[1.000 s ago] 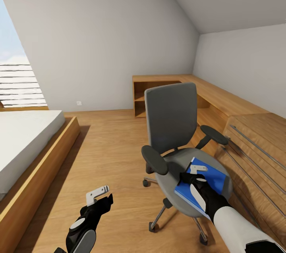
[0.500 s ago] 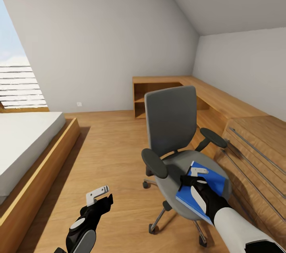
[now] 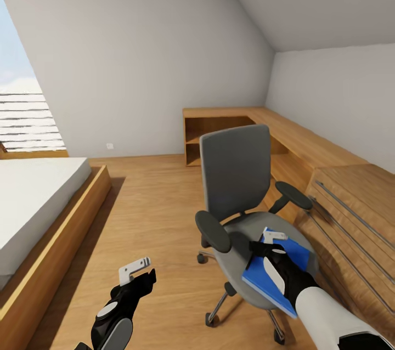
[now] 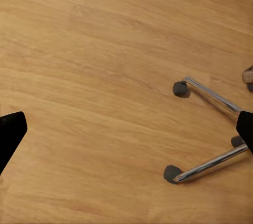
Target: In the bedroom, organize the workspace by keeping the computer under the desk, ensuring the monitor is on the desk, placing the keyboard on the desk next to the monitor, placing the mouse on the desk next to the keyboard, moving the folder from the swivel chair onto the desk next to the mouse, stacking the notebook on top of the folder with the pen on top of the notebook, and positioning the swivel chair next to the desk.
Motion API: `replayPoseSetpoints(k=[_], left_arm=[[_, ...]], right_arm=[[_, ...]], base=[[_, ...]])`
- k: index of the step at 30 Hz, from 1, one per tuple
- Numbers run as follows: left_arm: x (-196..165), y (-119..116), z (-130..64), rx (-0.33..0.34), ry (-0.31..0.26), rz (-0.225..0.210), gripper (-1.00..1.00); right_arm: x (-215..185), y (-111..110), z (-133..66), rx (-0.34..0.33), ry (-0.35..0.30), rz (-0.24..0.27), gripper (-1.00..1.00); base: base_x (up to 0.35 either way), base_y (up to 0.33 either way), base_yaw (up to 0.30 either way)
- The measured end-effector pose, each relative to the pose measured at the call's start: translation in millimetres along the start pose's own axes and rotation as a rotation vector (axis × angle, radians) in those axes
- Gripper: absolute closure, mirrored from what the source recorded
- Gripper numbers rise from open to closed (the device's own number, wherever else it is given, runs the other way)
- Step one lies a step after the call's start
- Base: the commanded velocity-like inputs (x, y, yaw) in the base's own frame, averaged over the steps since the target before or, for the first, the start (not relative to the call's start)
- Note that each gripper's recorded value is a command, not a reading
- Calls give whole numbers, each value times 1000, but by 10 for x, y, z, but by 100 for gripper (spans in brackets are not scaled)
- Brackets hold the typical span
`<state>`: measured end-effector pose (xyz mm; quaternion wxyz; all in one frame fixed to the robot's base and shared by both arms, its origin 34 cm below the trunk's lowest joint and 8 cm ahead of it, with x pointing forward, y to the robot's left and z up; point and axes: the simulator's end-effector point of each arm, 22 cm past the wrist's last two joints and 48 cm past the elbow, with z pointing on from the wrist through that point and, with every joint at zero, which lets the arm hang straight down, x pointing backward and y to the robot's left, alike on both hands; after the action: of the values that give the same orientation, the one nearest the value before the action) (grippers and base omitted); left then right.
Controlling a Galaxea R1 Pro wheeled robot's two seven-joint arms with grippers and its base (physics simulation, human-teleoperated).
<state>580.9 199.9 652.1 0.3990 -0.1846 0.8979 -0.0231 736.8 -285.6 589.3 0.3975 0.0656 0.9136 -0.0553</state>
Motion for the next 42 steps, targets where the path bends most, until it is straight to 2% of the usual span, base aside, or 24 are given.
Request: replayPoseSetpoints(k=[5,9,14,16,24,28,31,35,42], left_arm=[[-69,-19,-54,-1,2,0,-100],[-100,-27,-89,-5,7,3,-100],[-162,-47,-143,-5,10,3,-100],[-190,-56,-165,-5,10,4,-100],[-263,-83,-222,-3,8,7,-100],[-261,-88,-222,-1,9,7,-100],[-261,-91,-221,1,10,4,-100],[-262,-87,-220,2,10,4,-100],[-265,-99,-224,4,8,4,-100]], right_arm=[[-317,38,-96,-12,-50,7,-100],[-713,-1,-256,-23,-124,13,-100],[-884,-38,-464,-35,-160,12,-100],[-907,-32,-619,-48,-174,16,-100],[-1007,-157,-986,-55,-210,78,-100],[-1012,-157,-1033,-65,-216,99,-100],[-1109,-76,-1113,-101,-235,152,-100],[-1144,-59,-1138,-114,-241,175,-100],[-1159,-262,-1117,-85,-245,225,-100]], base=[[0,0,0],[0,0,0],[0,0,0],[0,0,0],[0,0,0],[0,0,0],[0,0,0],[0,0,0],[-70,210,-228]])
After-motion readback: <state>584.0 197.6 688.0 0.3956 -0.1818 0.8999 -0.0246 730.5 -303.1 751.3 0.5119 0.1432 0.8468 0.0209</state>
